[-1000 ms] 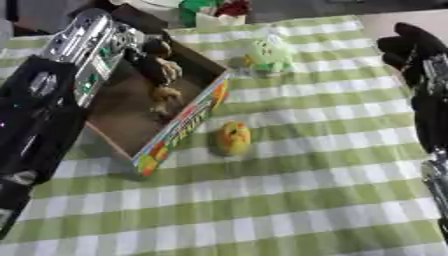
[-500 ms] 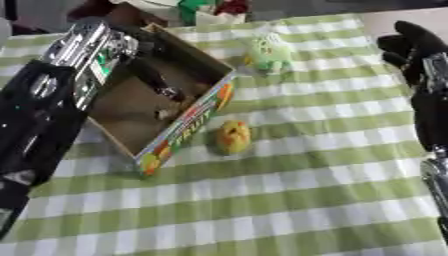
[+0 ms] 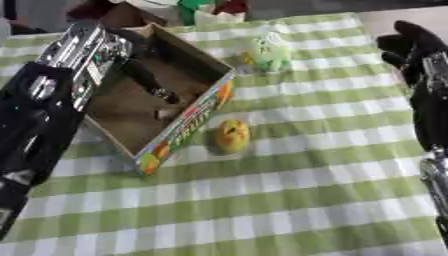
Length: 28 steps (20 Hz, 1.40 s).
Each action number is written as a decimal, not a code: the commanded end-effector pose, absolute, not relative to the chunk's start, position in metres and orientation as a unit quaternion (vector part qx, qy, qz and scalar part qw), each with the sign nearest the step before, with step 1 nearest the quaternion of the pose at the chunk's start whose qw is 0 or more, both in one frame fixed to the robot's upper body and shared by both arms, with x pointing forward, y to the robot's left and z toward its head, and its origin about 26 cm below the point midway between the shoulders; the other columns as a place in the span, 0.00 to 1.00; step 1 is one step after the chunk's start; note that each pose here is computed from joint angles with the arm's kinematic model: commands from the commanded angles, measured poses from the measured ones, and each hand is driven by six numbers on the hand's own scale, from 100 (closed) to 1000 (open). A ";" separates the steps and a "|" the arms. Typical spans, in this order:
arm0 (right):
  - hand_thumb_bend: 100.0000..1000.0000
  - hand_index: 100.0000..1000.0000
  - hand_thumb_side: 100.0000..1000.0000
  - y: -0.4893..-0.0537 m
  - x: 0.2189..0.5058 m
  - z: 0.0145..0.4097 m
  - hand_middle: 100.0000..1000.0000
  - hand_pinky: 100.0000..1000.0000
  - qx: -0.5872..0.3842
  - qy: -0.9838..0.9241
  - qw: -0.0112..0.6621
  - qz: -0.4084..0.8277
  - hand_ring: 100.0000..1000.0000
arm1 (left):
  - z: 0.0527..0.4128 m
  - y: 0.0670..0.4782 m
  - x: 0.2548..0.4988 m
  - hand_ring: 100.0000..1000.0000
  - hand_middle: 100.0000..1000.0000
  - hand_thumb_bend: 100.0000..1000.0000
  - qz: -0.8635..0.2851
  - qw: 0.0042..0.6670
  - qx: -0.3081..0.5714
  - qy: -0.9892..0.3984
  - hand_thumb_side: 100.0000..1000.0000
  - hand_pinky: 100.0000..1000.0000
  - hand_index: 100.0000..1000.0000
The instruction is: Pick up objects on the table and place them in the box.
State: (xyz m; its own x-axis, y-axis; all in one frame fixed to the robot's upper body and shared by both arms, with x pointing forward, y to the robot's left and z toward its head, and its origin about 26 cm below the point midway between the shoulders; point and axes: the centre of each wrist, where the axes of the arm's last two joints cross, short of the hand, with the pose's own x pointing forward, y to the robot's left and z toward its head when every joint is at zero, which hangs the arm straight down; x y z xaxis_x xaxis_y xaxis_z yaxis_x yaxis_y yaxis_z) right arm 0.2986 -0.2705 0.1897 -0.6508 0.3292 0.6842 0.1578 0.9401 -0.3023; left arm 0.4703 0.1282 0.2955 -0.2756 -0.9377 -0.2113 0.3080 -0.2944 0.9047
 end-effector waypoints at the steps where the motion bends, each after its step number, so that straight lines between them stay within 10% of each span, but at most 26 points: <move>1: 0.00 0.90 1.00 -0.274 0.296 0.200 0.71 0.88 -0.142 -0.907 0.379 0.113 0.85 | 0.325 0.136 0.458 0.89 0.88 0.54 -0.672 0.436 0.413 -0.432 0.76 0.74 1.00; 9: 0.00 0.89 1.00 -0.284 0.298 0.222 0.73 0.87 -0.185 -0.907 0.351 0.139 0.85 | 0.396 0.168 0.362 0.76 0.78 0.02 -0.499 0.311 0.489 -0.644 0.96 0.65 0.93; 16: 0.00 0.89 1.00 -0.288 0.299 0.242 0.74 0.87 -0.227 -0.900 0.332 0.168 0.86 | 0.397 0.199 0.293 0.70 0.73 0.00 -0.305 0.244 0.506 -0.769 1.00 0.61 0.90; 28: 0.00 0.90 1.00 -0.284 0.298 0.305 0.81 0.85 -0.370 -0.820 0.309 0.308 0.88 | 0.306 0.255 0.307 0.65 0.68 0.00 -0.038 0.278 0.370 -0.886 1.00 0.56 0.85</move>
